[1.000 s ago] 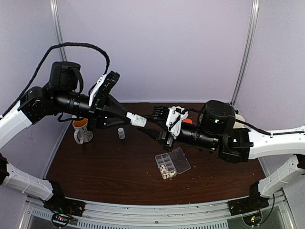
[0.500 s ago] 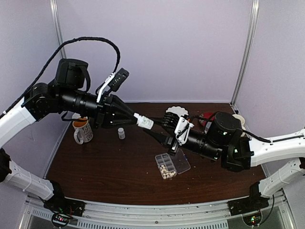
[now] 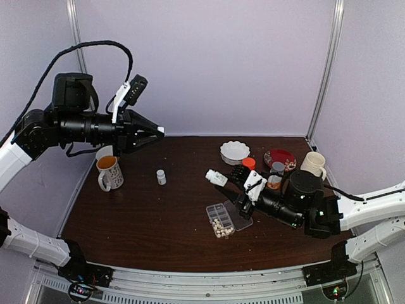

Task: Sort the pills into containers
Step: Pick up the lid of the pill bottle from the pill bottle, then pour the pill into the compartment of the pill container.

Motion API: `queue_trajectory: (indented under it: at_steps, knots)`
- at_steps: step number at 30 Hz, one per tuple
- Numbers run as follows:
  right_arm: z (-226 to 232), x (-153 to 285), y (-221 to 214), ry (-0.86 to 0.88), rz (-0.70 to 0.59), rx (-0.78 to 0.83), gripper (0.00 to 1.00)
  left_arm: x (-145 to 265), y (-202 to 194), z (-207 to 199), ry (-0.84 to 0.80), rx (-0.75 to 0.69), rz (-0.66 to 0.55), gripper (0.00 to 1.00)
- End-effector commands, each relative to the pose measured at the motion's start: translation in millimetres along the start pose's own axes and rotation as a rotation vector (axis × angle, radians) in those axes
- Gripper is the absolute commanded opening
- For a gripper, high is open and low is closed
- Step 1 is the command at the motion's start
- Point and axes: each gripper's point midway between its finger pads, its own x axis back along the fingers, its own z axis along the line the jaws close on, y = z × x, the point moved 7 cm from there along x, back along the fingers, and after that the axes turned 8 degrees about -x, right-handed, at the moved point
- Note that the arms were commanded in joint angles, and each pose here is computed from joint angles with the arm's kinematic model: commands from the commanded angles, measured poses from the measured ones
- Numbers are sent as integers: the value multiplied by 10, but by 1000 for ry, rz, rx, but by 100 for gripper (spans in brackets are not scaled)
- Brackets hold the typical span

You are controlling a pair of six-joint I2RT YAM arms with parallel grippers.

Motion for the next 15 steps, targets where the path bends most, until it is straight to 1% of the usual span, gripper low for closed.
queue_trajectory:
  at_steps: [1, 6, 9, 12, 15]
  knots:
    - [-91, 54, 6, -59, -39, -96, 6, -92, -33, 10, -14, -50, -4, 0]
    - [-129, 112, -196, -86, -24, -167, 5, -141, -194, 101, 81, -47, 13, 0]
    - [-148, 141, -319, -96, 11, -219, 5, -157, -262, 115, 98, -62, 23, 0]
    - [-133, 161, -454, -89, 57, -253, 6, -190, -364, 200, 171, -51, 78, 0]
    - [-90, 195, -624, -74, 105, -279, 7, -230, -483, 296, 251, -60, 160, 0]
